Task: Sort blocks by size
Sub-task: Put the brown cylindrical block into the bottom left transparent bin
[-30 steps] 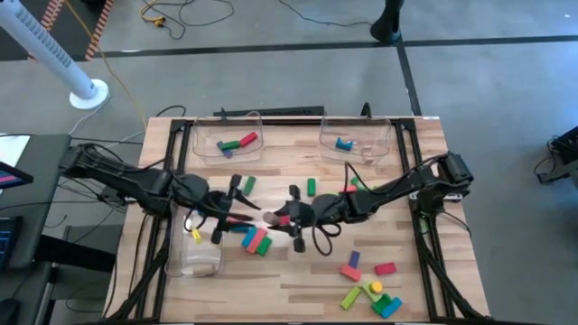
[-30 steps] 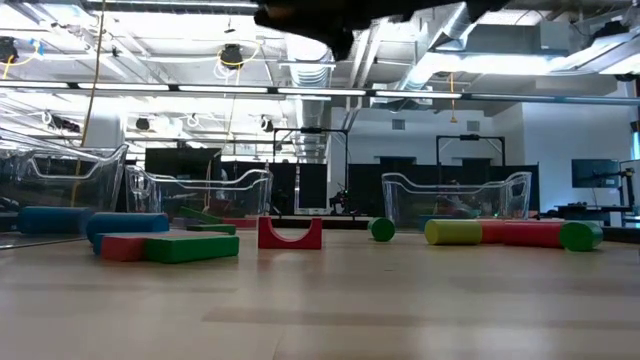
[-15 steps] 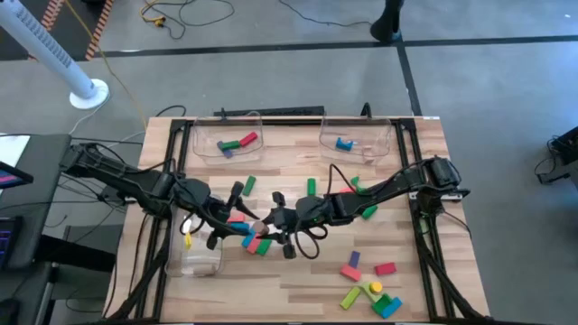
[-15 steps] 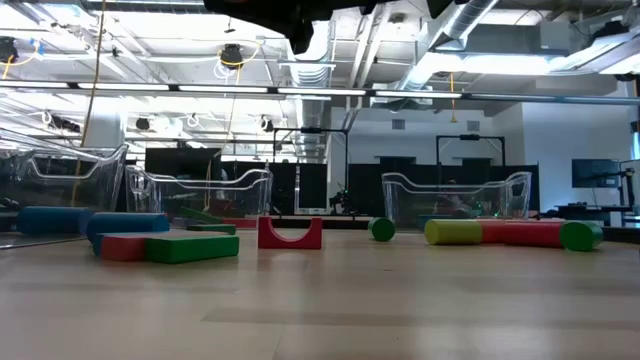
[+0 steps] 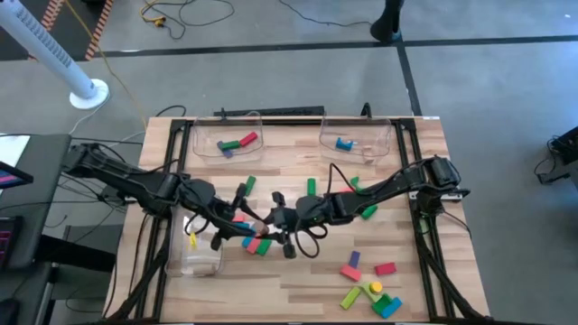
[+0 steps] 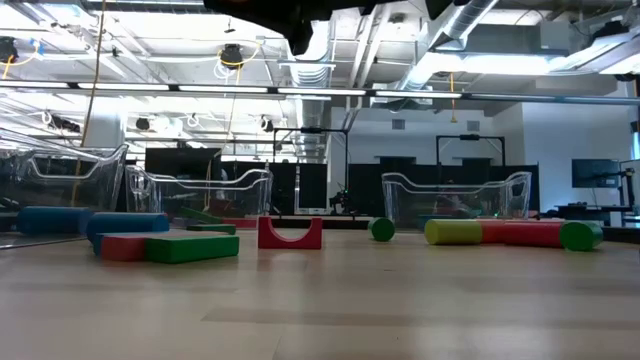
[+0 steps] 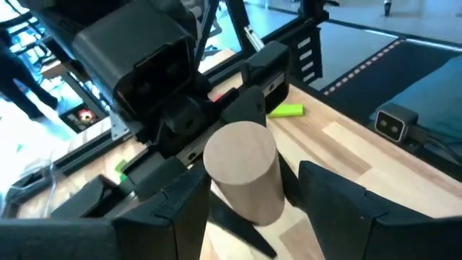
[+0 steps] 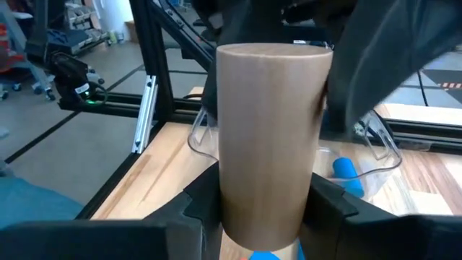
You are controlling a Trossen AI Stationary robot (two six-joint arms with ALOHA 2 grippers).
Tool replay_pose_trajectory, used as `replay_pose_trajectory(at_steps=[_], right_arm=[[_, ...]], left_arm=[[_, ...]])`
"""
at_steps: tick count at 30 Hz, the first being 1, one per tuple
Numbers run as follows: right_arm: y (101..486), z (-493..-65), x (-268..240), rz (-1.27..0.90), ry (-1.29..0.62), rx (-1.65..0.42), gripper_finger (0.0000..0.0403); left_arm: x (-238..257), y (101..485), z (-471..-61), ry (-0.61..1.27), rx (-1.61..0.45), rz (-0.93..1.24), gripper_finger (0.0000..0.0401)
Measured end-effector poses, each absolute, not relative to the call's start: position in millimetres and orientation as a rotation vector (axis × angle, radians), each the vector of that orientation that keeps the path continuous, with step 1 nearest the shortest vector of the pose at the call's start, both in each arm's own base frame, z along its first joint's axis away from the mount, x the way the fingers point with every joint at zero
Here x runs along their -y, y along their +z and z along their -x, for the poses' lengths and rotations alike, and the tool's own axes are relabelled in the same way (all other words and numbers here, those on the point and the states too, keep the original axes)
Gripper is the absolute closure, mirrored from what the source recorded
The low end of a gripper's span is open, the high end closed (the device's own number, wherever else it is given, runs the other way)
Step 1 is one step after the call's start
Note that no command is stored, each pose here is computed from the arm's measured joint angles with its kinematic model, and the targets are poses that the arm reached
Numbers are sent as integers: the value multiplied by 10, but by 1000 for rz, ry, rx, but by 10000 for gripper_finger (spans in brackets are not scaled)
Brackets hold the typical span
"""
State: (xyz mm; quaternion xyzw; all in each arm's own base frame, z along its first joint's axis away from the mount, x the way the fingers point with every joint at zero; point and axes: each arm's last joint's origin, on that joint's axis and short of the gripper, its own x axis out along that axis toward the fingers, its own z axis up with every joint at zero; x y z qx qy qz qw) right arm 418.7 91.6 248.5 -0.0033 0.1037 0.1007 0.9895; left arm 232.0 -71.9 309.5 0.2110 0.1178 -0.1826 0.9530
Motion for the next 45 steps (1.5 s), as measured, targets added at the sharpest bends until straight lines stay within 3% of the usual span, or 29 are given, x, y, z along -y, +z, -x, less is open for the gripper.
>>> replay_pose_trajectory(at_steps=[11,22,30,45], right_arm=[[2468,-4187,-906,9,191,-225,246],[2446,-4185,-911,24,193,-235,246],[2446,-4185,-909,26,191,-235,243],[2437,-4180,-895,32,182,-258,196]], left_arm=[[727,3095,-2412,-364,-194,-408,204],[727,3060,-2396,-387,-235,-403,272],[721,3071,-2378,-387,-236,-404,268],[625,3185,-1995,-390,-319,-323,275]])
